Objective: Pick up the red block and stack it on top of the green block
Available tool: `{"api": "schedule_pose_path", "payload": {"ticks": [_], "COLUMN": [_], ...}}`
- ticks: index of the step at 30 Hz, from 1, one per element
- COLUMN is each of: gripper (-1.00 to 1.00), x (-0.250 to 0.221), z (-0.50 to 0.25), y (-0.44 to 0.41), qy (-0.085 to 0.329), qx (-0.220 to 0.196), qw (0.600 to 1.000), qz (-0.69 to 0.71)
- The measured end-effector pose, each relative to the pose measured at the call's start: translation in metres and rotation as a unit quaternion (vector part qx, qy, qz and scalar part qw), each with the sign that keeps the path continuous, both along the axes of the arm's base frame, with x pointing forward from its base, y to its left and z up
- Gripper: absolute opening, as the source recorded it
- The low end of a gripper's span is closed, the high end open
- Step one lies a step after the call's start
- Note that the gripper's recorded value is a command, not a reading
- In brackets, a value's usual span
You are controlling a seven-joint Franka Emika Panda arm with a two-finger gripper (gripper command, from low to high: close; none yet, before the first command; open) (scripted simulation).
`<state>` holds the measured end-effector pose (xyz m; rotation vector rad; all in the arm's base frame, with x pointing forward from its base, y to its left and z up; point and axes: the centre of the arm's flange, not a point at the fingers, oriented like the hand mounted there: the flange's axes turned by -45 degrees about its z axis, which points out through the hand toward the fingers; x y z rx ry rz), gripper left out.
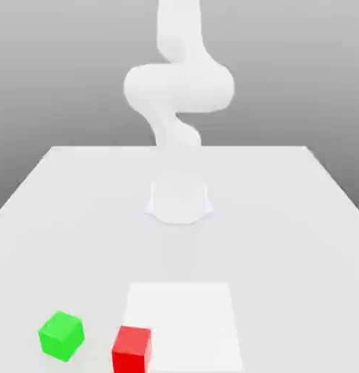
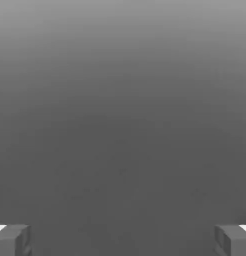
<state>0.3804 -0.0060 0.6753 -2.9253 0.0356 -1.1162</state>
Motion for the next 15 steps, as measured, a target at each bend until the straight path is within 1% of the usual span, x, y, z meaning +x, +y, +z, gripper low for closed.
{"api": "schedule_pose_path", "payload": {"ticks": [3,7,11,15], "gripper": [0.00,0.00,0.00,0.00], "x": [0.038,0.076,0.104,0.120], "z": [-0.048,-0.116,-0.188,-0.263], "y": [-0.008,-0.018,-0.028,-0.039], "qy": [0.044,0.101,0.156,0.211], "qx": [0.005,0.010,0.015,0.018], "qw": [0.999,0.995,0.987,0.977], "qz": [-0.005,-0.012,-0.020,-0.030]}}
